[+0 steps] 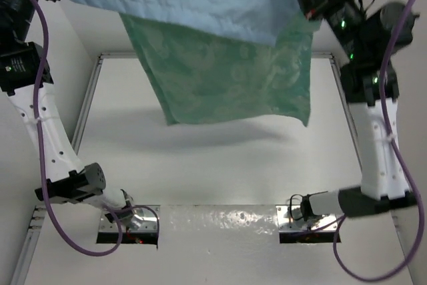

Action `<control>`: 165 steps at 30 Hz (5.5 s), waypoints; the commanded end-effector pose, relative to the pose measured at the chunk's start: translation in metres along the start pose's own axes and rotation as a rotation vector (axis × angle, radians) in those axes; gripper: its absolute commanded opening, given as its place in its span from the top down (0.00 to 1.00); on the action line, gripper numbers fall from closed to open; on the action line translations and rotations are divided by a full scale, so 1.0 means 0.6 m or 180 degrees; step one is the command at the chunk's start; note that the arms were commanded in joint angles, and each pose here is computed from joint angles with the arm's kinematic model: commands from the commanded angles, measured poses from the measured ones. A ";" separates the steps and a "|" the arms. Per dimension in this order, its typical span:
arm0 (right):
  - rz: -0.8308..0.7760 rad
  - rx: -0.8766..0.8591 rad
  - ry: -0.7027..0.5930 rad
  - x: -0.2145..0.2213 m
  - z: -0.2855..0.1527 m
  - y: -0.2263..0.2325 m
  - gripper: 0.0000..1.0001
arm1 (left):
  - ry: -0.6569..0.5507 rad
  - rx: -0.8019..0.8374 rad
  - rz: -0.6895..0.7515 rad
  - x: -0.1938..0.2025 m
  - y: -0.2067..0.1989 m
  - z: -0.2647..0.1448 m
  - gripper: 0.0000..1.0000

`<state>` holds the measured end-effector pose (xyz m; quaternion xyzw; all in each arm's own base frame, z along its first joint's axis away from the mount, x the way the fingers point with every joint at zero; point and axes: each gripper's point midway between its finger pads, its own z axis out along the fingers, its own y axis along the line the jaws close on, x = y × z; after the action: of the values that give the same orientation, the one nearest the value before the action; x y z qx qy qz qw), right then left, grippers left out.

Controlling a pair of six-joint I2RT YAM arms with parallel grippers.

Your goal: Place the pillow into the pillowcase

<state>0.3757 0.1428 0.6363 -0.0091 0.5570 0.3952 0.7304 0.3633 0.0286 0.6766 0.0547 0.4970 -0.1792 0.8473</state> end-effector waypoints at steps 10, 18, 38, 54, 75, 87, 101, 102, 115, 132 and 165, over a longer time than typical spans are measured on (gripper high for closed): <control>-0.0464 0.0426 -0.1307 -0.156 0.063 -0.135 1.00 | -0.0030 -0.0052 0.0042 0.111 -0.008 0.138 1.00; -0.1113 0.0622 -0.2038 -0.264 0.019 -0.148 1.00 | -0.0368 -0.0021 0.0124 0.176 -0.044 0.232 1.00; -0.1476 -0.2447 0.2531 0.654 -0.234 0.274 0.01 | 0.2414 -0.1086 0.0658 0.655 0.238 0.045 0.42; -0.0989 -0.0385 0.3080 0.795 -0.065 0.016 0.24 | 0.4839 -0.0712 -0.0424 0.799 0.147 -0.436 0.45; -0.0378 0.1564 0.3475 1.065 -0.153 -0.263 1.00 | 0.5132 -0.1483 0.0391 0.976 0.168 -0.448 0.41; -0.0160 0.1022 0.3207 1.022 -0.130 -0.210 1.00 | 0.5218 -0.0952 0.0061 1.016 0.150 -0.456 1.00; -0.0072 0.1067 0.3226 1.023 -0.109 -0.202 1.00 | 0.3686 0.0031 -0.0490 0.639 0.114 -0.254 1.00; -0.0079 0.0999 0.3189 1.025 -0.095 -0.186 1.00 | 0.3671 0.0275 -0.0582 0.638 0.081 -0.245 1.00; -0.0668 0.0401 0.3148 0.907 -0.006 -0.081 0.01 | 0.3583 0.0088 -0.0838 0.691 0.143 -0.215 0.36; 0.0184 0.2784 0.3120 0.626 -0.441 -0.495 0.01 | 0.5871 -0.0621 -0.0009 0.736 0.173 -0.685 0.28; 0.0115 0.1716 0.1698 0.368 -0.274 -0.357 1.00 | 0.3620 -0.0281 -0.0193 0.501 0.179 -0.372 1.00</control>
<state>0.3699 0.0470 0.1640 0.1261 0.8879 0.2107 0.3890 0.3488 0.1125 0.1586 0.0700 0.9390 -0.1411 0.3058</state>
